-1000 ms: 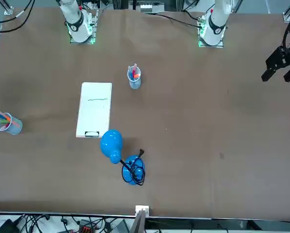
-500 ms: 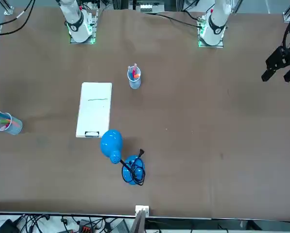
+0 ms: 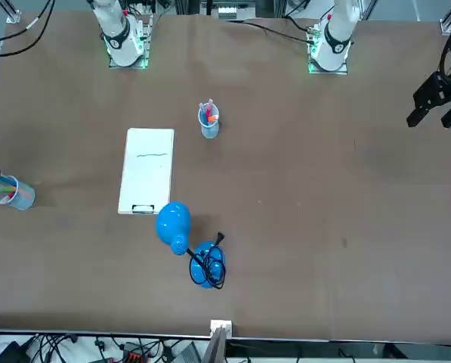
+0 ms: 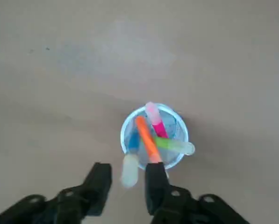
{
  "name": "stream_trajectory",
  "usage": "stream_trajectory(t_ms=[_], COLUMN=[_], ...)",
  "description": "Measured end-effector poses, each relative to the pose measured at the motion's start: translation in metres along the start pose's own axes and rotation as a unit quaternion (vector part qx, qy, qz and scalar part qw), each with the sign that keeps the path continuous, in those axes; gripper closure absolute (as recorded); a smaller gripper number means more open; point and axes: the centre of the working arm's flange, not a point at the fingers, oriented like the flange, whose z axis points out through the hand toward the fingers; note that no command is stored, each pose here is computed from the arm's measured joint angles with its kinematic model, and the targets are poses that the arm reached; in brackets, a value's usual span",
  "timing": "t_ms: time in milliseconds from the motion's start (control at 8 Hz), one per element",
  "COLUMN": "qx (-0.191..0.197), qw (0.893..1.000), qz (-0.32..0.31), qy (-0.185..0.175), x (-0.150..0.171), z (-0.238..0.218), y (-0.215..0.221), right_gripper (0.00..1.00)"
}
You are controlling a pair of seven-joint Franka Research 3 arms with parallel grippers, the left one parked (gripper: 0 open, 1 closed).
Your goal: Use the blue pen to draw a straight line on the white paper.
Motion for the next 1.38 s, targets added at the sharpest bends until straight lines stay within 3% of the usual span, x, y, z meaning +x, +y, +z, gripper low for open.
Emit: stream_trajectory(t_ms=[250,375,625,1000,1375], qx=[-0.006,-0.005,-0.004,-0.019,-0.029], qw=[1.0,1.0,1.0,0.999,0.997], qz=[-0.012,-0.021,-0.007,0.044,0.071], qy=[0.007,0.005,0.002,0.01,0.003], x=[0.015,0.027,0.057,0.104,0.108], z=[-0.015,-0.031,-0.08,-0.146,-0.21], y=[-0.009,-0.017,-0.048,-0.13,-0.214], right_gripper=[0.08,0.0,0.0,0.0,0.0])
